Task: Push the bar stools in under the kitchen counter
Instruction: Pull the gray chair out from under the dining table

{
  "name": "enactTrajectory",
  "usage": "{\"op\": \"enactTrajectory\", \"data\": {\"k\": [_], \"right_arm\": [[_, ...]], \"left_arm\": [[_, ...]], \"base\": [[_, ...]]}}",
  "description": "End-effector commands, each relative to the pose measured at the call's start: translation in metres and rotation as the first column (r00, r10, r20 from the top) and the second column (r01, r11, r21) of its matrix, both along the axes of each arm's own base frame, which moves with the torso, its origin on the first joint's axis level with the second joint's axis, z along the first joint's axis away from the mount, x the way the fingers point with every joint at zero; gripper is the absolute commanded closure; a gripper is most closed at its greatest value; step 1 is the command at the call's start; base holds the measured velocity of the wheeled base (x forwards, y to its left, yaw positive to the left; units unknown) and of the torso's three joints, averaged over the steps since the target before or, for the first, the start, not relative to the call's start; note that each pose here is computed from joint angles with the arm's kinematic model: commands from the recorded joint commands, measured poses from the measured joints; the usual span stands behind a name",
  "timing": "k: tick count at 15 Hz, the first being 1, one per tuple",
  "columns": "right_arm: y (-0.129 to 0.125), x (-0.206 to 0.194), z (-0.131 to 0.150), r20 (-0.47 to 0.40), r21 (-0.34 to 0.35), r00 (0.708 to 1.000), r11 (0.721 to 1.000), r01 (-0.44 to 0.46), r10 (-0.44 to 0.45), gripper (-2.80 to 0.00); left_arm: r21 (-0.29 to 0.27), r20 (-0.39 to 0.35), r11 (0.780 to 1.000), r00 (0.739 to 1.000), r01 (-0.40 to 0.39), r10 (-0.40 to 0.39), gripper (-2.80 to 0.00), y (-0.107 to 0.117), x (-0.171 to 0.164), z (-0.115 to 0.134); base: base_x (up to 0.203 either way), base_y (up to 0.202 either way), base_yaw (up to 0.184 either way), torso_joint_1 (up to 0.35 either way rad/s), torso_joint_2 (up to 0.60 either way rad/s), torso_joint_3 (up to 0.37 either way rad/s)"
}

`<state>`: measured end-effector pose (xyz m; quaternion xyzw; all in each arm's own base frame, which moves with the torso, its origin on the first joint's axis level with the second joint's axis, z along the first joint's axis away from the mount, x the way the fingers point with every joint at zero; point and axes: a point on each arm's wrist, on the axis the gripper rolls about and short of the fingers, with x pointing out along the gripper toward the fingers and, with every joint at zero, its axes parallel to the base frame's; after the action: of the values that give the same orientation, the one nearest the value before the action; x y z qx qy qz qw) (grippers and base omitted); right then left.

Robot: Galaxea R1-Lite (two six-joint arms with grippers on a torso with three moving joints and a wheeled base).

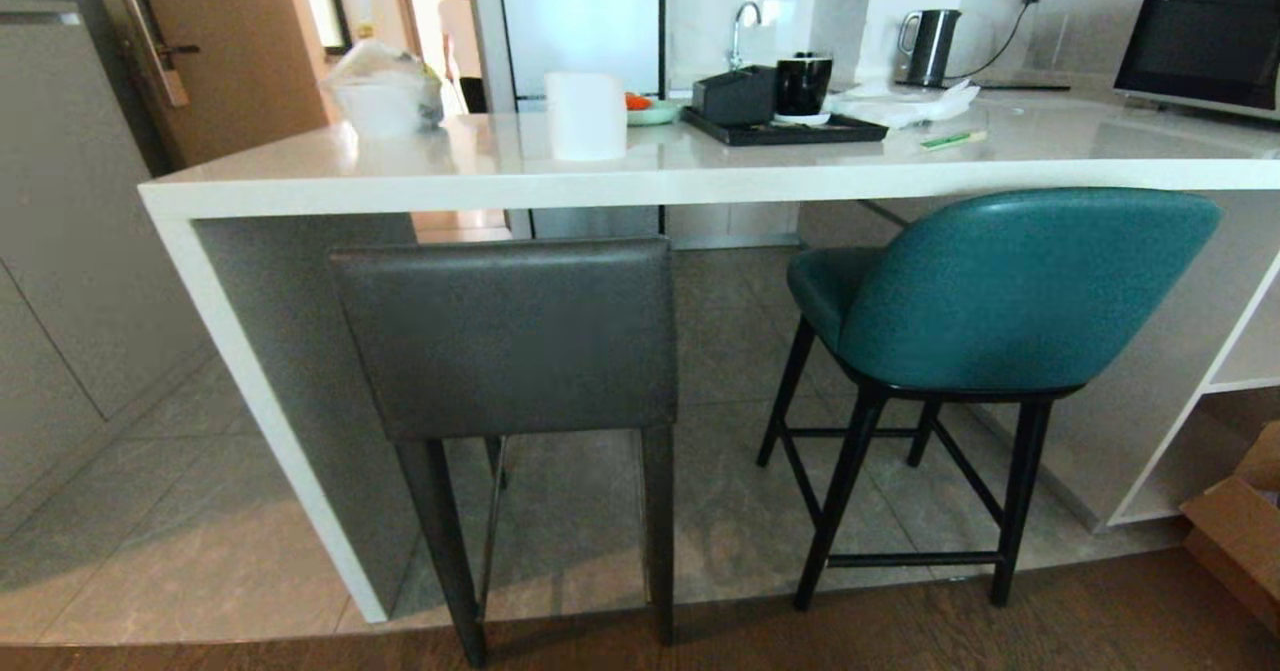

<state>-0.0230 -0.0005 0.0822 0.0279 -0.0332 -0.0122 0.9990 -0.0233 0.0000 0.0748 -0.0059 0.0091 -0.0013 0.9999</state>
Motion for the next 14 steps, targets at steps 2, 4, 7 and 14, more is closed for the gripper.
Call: {"op": "enactTrajectory", "data": {"k": [2,4,7,14], "right_arm": [[0.0000,0.0018,-0.0064,-0.023,0.000,1.000,1.000,0.000,0.000,0.00],[0.0000,0.0018,-0.0063,-0.023,0.000,1.000,1.000,0.000,0.000,0.00],[0.0000,0.0017,-0.0060,-0.022,0.000,1.000,1.000,0.000,0.000,0.00],[0.0000,0.0018,-0.0064,-0.023,0.000,1.000,1.000,0.001,-0.001,0.00]], "left_arm": [[0.000,0.002,1.000,1.000,0.001,-0.001,0.00,0.0000,-0.0001,-0.0001],[0.000,0.001,1.000,1.000,0.000,0.000,0.00,0.0000,-0.0001,-0.0001],[0.000,0.002,1.000,1.000,0.000,0.000,0.00,0.0000,-0.0001,-0.0001],[-0.002,0.003,1.000,1.000,-0.001,0.001,0.00,0.0000,-0.0001,0.0000]], "base": [[0.000,0.193,-0.001,0.001,0.00,0.005],[0.000,0.147,-0.003,0.002,0.00,0.000],[0.000,0.021,0.000,0.001,0.00,-0.002],[0.000,0.000,0.000,0.000,0.00,0.000]]}}
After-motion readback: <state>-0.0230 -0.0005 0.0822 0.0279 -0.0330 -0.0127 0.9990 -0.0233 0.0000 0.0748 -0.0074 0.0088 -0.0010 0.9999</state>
